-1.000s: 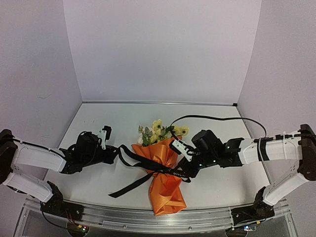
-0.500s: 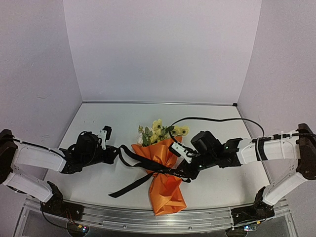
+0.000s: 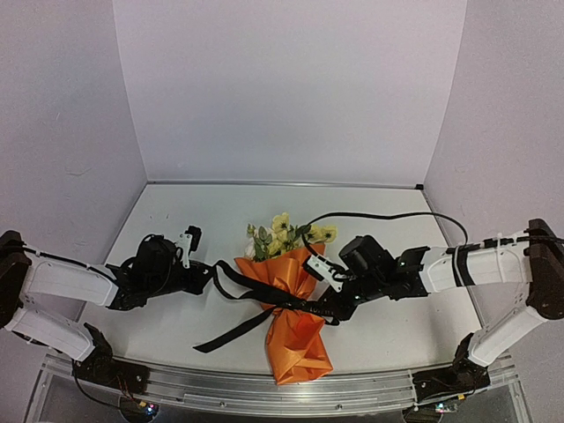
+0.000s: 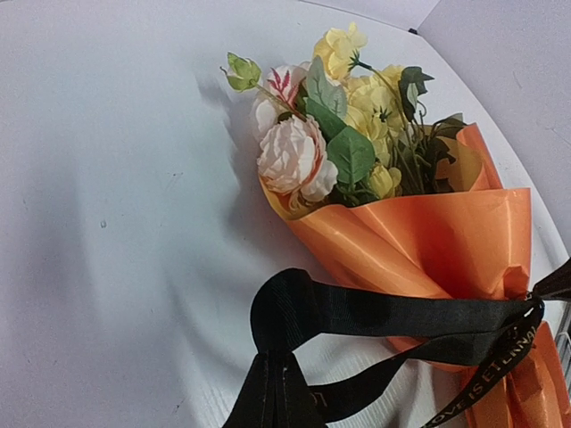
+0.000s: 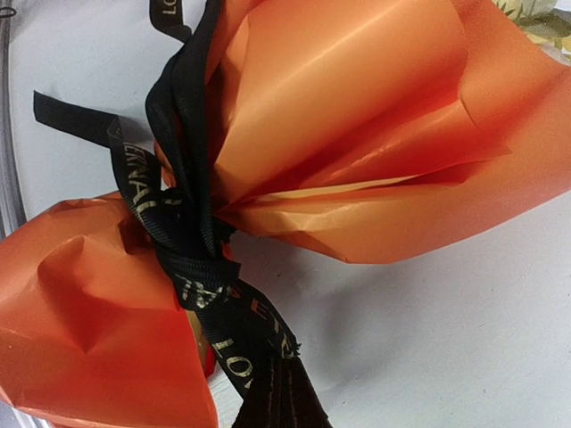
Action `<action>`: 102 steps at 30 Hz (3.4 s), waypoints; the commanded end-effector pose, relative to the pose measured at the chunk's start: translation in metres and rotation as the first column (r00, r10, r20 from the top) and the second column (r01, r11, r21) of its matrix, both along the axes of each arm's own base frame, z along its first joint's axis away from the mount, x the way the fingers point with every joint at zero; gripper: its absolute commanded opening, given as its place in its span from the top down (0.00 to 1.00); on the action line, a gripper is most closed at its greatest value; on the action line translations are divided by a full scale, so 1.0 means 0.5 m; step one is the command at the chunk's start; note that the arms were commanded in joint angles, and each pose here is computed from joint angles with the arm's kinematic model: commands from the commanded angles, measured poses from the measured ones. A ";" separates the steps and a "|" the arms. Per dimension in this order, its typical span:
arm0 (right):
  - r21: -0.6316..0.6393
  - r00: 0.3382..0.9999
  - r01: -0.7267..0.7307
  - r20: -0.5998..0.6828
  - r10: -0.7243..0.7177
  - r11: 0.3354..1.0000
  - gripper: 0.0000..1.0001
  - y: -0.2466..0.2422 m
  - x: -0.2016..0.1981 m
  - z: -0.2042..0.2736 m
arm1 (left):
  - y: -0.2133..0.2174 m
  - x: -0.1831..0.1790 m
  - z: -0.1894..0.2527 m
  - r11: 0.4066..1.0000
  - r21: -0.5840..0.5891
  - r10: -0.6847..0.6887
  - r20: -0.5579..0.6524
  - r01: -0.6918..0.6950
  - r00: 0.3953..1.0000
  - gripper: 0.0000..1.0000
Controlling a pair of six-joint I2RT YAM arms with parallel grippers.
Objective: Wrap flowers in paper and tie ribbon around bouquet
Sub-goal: Tie the half-tied ribbon around the folded bouquet.
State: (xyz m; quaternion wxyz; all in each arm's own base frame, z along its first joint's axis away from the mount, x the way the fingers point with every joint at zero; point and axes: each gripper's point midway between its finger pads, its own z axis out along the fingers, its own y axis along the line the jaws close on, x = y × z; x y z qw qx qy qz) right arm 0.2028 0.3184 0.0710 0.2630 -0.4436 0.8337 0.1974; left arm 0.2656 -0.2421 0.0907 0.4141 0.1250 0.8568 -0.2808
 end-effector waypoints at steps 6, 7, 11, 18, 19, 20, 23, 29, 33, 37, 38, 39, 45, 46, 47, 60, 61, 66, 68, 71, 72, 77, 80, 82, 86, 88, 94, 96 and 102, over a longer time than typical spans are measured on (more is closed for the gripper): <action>-0.081 0.986 0.137 0.103 -0.129 0.987 1.00 -0.049 0.046 0.033 | -0.056 0.002 0.063 0.990 -0.076 -0.119 0.046 0.123 0.992 0.73; -0.100 0.985 0.146 0.105 -0.135 0.984 1.00 -0.059 0.045 0.032 | -0.057 0.004 0.060 0.990 -0.074 -0.114 0.036 0.116 0.993 0.67; -0.178 0.963 0.254 0.143 -0.230 0.951 1.00 -0.113 0.055 0.031 | -0.041 0.013 0.046 0.997 -0.070 -0.037 -0.031 0.035 0.999 0.49; -0.203 0.943 0.316 0.174 -0.283 0.927 1.00 -0.153 0.053 0.032 | -0.016 -0.017 -0.005 0.991 -0.057 0.100 -0.312 -0.124 0.945 0.48; -0.204 0.943 0.316 0.174 -0.284 0.926 1.00 -0.154 0.052 0.032 | -0.013 -0.022 -0.013 0.986 -0.055 0.127 -0.353 -0.156 0.927 0.49; -0.205 0.943 0.316 0.174 -0.283 0.926 1.00 -0.155 0.052 0.032 | -0.007 -0.028 -0.023 0.980 -0.055 0.156 -0.395 -0.193 0.905 0.49; -0.205 0.944 0.314 0.175 -0.281 0.927 1.00 -0.155 0.051 0.033 | 0.007 -0.047 -0.043 0.956 -0.068 0.222 -0.475 -0.287 0.852 0.47; -0.214 0.945 0.313 0.170 -0.281 0.925 1.00 -0.154 0.051 0.027 | -0.011 -0.072 -0.047 0.935 -0.066 0.274 -0.490 -0.349 0.828 0.45; -0.216 0.943 0.321 0.166 -0.289 0.922 1.00 -0.153 0.053 0.024 | -0.028 -0.088 -0.052 0.924 -0.073 0.289 -0.508 -0.376 0.811 0.44; -0.223 0.936 0.342 0.169 -0.310 0.913 1.00 -0.155 0.058 0.019 | -0.031 -0.087 -0.051 0.915 -0.080 0.303 -0.511 -0.396 0.804 0.43; -0.225 0.932 0.353 0.169 -0.320 0.908 1.00 -0.157 0.060 0.017 | -0.033 -0.086 -0.052 0.917 -0.078 0.301 -0.511 -0.392 0.805 0.43; -0.230 0.927 0.367 0.174 -0.333 0.901 1.00 -0.160 0.062 0.015 | -0.035 -0.085 -0.053 0.919 -0.073 0.299 -0.509 -0.387 0.807 0.43; -0.277 0.869 0.478 0.290 -0.401 0.834 1.00 -0.220 0.081 0.023 | -0.037 -0.081 -0.037 0.935 -0.058 0.283 -0.475 -0.351 0.833 0.40; -0.278 0.862 0.489 0.301 -0.408 0.827 1.00 -0.229 0.081 0.025 | -0.038 -0.080 -0.032 0.938 -0.055 0.279 -0.468 -0.343 0.839 0.40; -0.280 0.859 0.493 0.305 -0.411 0.824 1.00 -0.236 0.079 0.024 | -0.040 -0.079 -0.029 0.940 -0.054 0.276 -0.464 -0.337 0.842 0.40; -0.284 0.838 0.530 0.317 -0.444 0.799 1.00 -0.273 0.063 0.016 | -0.054 -0.090 -0.044 0.947 -0.081 0.234 -0.491 -0.312 0.839 0.40; -0.284 0.838 0.530 0.316 -0.444 0.799 1.00 -0.272 0.063 0.016 | -0.052 -0.092 -0.044 0.945 -0.084 0.236 -0.496 -0.316 0.836 0.39; -0.286 0.843 0.524 0.306 -0.441 0.802 1.00 -0.265 0.064 0.014 | -0.058 -0.094 -0.040 0.924 -0.127 0.244 -0.532 -0.362 0.811 0.43; -0.284 0.846 0.521 0.301 -0.441 0.805 1.00 -0.261 0.065 0.013 | -0.064 -0.095 -0.045 0.918 -0.120 0.254 -0.551 -0.377 0.795 0.44; -0.278 0.847 0.518 0.294 -0.442 0.808 1.00 -0.255 0.066 0.010 | -0.075 -0.098 -0.050 0.910 -0.118 0.263 -0.577 -0.398 0.773 0.48; -0.277 0.849 0.516 0.290 -0.441 0.810 1.00 -0.252 0.066 0.009 | -0.083 -0.099 -0.049 0.909 -0.123 0.258 -0.584 -0.398 0.769 0.51; -0.269 0.850 0.514 0.293 -0.439 0.815 1.00 -0.250 0.068 0.009 | -0.123 -0.110 -0.056 0.932 -0.077 0.239 -0.603 -0.353 0.761 0.55; -0.251 0.849 0.512 0.290 -0.441 0.821 1.00 -0.246 0.068 0.011 | -0.132 -0.125 -0.058 0.915 -0.101 0.226 -0.670 -0.389 0.707 0.52; -0.242 0.850 0.510 0.286 -0.442 0.825 1.00 -0.245 0.067 0.010 | -0.133 -0.137 -0.054 0.892 -0.121 0.220 -0.726 -0.436 0.651 0.47; -0.227 0.852 0.507 0.278 -0.444 0.831 1.00 -0.242 0.064 0.010 | -0.135 -0.145 -0.053 0.848 -0.128 0.224 -0.793 -0.515 0.567 0.45; -0.217 0.850 0.511 0.275 -0.450 0.832 1.00 -0.244 0.062 0.010 | -0.131 -0.141 -0.057 0.820 -0.128 0.242 -0.806 -0.558 0.540 0.45; -0.197 0.845 0.516 0.278 -0.458 0.833 1.00 -0.252 0.057 0.015 | -0.111 -0.132 -0.080 0.738 -0.115 0.302 -0.825 -0.664 0.478 0.45; -0.195 0.846 0.513 0.279 -0.454 0.836 1.00 -0.251 0.057 0.017 | -0.114 -0.130 -0.087 0.726 -0.116 0.301 -0.832 -0.678 0.466 0.46; -0.183 0.852 0.502 0.270 -0.448 0.845 1.00 -0.243 0.057 0.024 | -0.138 -0.139 -0.105 0.720 -0.110 0.289 -0.850 -0.685 0.440 0.48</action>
